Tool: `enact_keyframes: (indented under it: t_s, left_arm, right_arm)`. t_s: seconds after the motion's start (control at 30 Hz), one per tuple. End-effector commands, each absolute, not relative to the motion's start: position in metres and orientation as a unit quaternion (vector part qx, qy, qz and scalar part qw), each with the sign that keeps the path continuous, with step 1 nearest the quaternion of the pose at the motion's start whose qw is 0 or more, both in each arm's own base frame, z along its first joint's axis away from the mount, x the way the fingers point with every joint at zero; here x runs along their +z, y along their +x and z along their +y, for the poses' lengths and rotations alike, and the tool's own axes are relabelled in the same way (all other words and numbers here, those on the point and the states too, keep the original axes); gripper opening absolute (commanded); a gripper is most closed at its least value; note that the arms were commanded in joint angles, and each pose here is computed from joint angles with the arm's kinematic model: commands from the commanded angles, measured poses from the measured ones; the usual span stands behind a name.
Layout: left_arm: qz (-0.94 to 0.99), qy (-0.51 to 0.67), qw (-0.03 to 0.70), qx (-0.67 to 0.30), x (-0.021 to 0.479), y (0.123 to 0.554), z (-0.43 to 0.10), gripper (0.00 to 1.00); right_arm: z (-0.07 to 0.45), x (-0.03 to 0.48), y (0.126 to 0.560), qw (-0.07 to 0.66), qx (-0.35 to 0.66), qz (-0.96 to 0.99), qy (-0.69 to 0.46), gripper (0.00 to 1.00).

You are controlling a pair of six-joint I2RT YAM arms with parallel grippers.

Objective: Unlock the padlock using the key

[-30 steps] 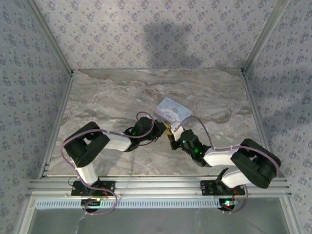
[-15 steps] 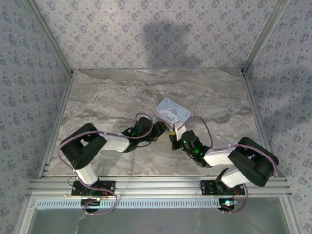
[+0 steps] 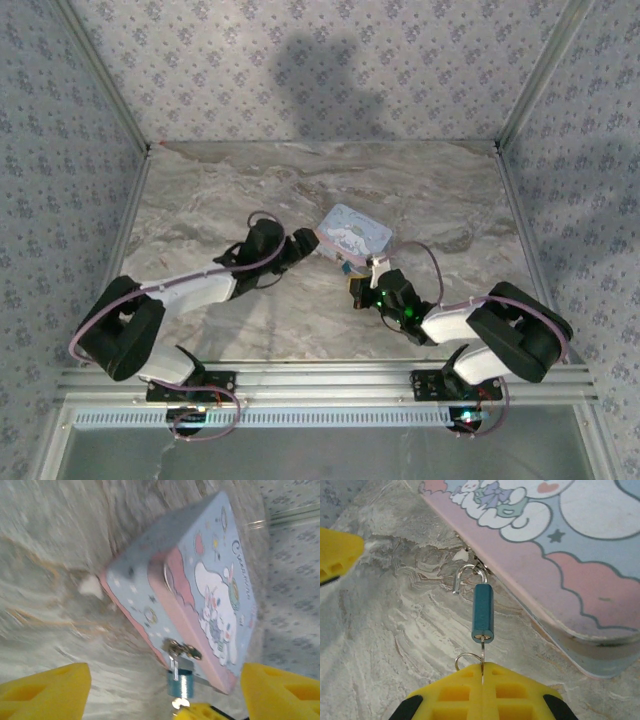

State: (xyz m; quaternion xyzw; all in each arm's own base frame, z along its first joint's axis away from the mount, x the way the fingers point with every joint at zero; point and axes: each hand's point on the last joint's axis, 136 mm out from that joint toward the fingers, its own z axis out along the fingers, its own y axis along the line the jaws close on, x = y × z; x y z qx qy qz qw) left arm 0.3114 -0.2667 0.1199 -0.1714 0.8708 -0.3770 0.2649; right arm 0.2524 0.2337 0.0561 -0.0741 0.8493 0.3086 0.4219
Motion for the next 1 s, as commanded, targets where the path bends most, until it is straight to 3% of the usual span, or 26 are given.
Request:
enact_keyframes:
  t_s: [0.0, 0.33, 0.77, 0.97]
  left_arm:
    - [0.905, -0.097, 0.275, -0.308, 0.127, 0.319, -0.252, 0.84]
    - [0.929, 0.017, 0.237, -0.284, 0.129, 0.355, -0.288, 0.84]
    - [0.939, 0.054, 0.172, -0.292, 0.095, 0.368, -0.32, 0.82]
    - [0.948, 0.041, 0.154, -0.276, 0.076, 0.364, -0.314, 0.76]
  right_arm:
    - [0.234, 0.046, 0.249, 0.382, 0.331, 0.862, -0.033, 0.02]
    - [0.227, 0.033, 0.252, 0.345, 0.334, 0.877, -0.024, 0.08]
    - [0.208, 0.064, 0.253, 0.38, 0.329, 0.861, -0.08, 0.47]
    - [0.201, 0.083, 0.269, 0.39, 0.353, 0.847, -0.082, 0.53]
